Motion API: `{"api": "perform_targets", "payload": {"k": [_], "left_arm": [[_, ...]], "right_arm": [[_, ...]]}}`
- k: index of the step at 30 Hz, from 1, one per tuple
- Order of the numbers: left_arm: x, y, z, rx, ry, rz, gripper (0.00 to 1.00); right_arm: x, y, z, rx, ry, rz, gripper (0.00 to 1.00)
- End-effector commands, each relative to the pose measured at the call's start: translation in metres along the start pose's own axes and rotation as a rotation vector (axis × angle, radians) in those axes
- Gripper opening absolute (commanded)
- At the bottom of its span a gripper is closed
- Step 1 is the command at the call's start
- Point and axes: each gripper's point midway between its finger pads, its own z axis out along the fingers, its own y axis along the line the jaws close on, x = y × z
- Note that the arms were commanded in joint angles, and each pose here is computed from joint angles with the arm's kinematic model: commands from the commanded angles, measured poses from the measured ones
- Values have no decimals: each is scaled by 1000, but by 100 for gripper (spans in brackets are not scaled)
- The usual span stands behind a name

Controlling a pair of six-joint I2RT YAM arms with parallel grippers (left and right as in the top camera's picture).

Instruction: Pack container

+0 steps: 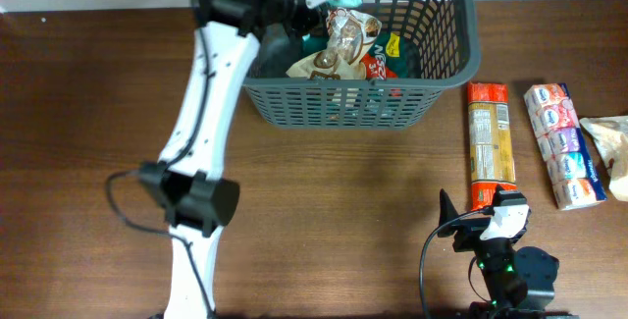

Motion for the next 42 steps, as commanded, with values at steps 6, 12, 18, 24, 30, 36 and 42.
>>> {"api": "perform_targets", "payload": {"k": [6,12,18,24,30,36,42], "left_arm": [[52,-4,64,43,113,-78,4],[68,6,65,-7,164,-192,81],[36,34,-5,-137,112,-323,85],[-28,40,-153,-283,-56,-334,82],[-4,39,-281,-552,-20,-525,82],[58,35,-323,-623,82,-785,83],[116,33,-335,-649,226,-946,99]], "right_arm": [[2,2,0,-12,1,0,99],[2,2,0,-12,1,0,99],[2,2,0,-12,1,0,99],[2,2,0,-12,1,0,99],[2,2,0,-12,1,0,99],[2,2,0,-12,1,0,99],[1,7,0,-39,1,-4,99]]}}
